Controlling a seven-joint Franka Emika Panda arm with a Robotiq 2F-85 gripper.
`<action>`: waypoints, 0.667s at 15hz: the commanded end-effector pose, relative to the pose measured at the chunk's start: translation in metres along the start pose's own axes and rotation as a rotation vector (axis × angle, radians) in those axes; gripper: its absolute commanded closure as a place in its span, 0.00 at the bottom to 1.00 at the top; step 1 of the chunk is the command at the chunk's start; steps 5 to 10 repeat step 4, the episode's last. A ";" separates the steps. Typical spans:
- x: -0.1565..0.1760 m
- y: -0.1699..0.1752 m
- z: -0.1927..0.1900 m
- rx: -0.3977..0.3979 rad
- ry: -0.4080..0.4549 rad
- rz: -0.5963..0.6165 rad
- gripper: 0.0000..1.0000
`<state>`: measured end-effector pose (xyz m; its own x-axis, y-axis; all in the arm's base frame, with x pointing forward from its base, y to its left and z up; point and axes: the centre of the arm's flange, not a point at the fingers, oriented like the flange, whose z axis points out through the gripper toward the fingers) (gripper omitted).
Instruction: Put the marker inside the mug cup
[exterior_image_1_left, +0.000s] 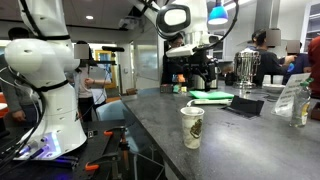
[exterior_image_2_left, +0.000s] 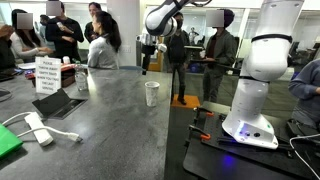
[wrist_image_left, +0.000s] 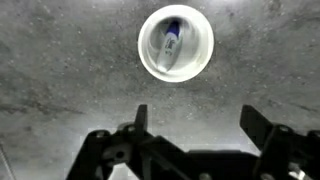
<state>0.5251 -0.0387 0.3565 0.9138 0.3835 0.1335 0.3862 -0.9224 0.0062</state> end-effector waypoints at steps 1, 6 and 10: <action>0.014 -0.020 -0.016 0.036 -0.075 0.045 0.00; 0.018 -0.031 -0.022 0.073 -0.098 0.065 0.00; 0.018 -0.031 -0.022 0.073 -0.098 0.065 0.00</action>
